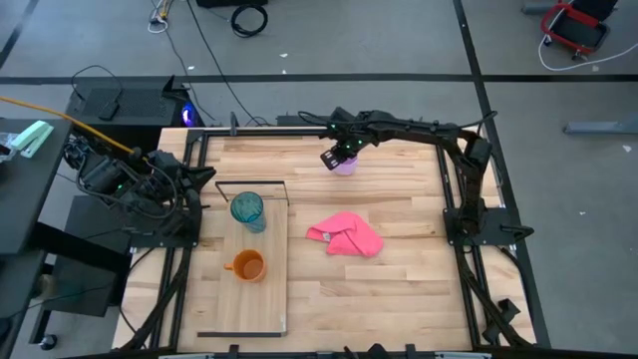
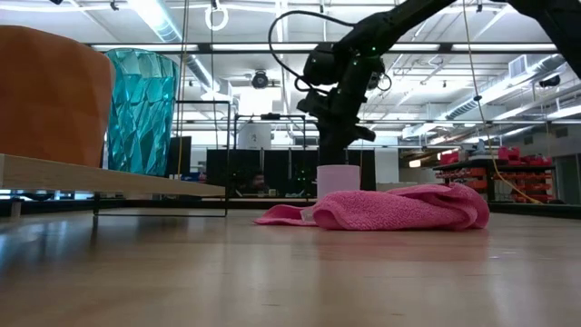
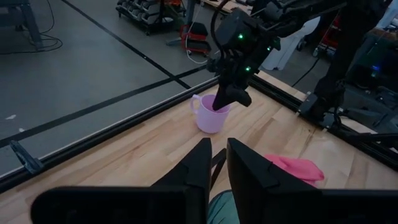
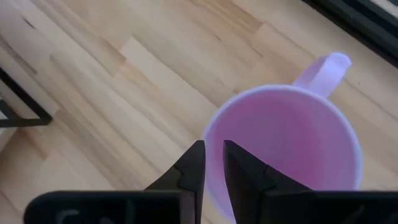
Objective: Stack small to large cups/mugs on shelf
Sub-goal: Put the violet mug on the shelf
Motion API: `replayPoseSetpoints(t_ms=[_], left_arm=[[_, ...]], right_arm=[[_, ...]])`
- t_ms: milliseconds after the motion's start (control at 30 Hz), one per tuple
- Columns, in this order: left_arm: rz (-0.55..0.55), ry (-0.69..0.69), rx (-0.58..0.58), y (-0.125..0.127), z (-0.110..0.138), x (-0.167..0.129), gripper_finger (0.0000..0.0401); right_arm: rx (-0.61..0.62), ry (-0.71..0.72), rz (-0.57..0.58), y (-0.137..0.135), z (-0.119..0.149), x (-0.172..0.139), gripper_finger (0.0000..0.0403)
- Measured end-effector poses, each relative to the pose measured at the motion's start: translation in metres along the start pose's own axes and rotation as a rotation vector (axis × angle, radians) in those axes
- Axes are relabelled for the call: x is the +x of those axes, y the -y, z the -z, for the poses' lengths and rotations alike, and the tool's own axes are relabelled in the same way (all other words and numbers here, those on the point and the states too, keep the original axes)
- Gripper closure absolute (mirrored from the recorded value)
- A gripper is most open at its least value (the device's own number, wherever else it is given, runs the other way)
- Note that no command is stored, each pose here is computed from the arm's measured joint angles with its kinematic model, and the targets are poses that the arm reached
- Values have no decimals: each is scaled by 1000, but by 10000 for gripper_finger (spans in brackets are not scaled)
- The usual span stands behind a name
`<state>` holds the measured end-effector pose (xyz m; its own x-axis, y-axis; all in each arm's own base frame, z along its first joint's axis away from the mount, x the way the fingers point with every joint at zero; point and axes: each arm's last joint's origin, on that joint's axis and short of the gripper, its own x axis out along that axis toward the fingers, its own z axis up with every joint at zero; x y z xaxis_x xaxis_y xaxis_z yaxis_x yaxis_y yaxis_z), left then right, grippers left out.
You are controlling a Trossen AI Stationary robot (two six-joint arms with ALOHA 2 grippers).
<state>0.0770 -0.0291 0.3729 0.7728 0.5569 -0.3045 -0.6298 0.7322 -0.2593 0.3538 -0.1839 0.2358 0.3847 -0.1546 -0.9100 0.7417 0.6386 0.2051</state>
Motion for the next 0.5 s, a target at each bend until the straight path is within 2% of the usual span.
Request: replayPoseSetpoints(t_ms=[500], left_arm=[[0,0,-1,0,0,0,337]], right_arm=[[11,-51,9,-2,3,21,339]])
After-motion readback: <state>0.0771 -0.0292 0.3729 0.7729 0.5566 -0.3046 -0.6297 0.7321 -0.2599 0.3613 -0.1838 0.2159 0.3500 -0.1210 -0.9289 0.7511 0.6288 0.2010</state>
